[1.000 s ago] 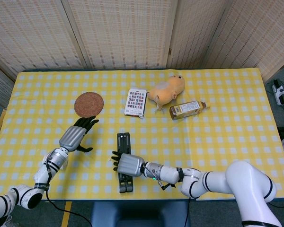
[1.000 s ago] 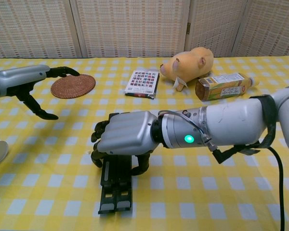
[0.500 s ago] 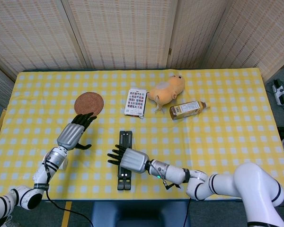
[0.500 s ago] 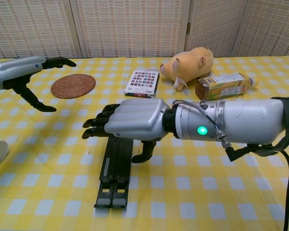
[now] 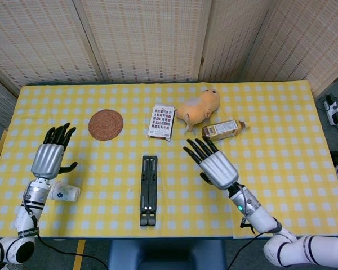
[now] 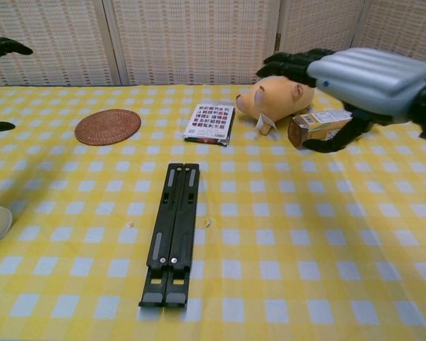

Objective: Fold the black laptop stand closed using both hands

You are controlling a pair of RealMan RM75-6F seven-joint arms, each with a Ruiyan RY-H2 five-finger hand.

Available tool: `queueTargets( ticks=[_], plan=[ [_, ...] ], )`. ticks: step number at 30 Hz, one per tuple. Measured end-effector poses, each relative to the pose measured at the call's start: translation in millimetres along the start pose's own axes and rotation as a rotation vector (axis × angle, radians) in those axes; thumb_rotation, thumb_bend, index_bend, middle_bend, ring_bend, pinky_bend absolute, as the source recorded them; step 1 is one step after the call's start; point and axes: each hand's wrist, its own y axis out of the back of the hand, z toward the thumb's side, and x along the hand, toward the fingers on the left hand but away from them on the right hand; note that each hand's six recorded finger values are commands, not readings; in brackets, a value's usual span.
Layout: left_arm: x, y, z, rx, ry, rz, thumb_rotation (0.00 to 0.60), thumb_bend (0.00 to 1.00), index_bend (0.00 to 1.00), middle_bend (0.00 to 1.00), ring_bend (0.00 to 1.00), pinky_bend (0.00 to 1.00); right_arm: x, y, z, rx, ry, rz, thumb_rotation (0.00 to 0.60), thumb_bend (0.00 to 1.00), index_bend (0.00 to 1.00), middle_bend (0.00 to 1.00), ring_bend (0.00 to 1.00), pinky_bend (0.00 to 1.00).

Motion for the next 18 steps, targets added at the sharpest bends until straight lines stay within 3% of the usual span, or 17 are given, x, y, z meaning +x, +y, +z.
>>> queueTargets(
  ticks=[5, 8, 18],
  plan=[
    [-27, 13, -29, 0.015, 0.093, 0.06, 0.6, 0.24, 0.07, 0.01, 0.0, 0.0, 58, 12, -59, -0.027, -0.222, -0.014, 0.6, 0.33, 0.0, 0.02, 0.03, 0.0],
    [-48, 16, -40, 0.021, 0.127, 0.082, 0.6, 0.24, 0.06, 0.01, 0.0, 0.0, 89, 15, -83, -0.049, -0.305, -0.005, 0.6, 0.33, 0.0, 0.0, 0.01, 0.0],
    [-124, 9, -50, 0.032, 0.157, 0.054, 0.6, 0.24, 0.06, 0.01, 0.0, 0.0, 170, 8, -114, -0.144, -0.453, -0.025, 0.6, 0.33, 0.0, 0.0, 0.0, 0.0]
  ],
)
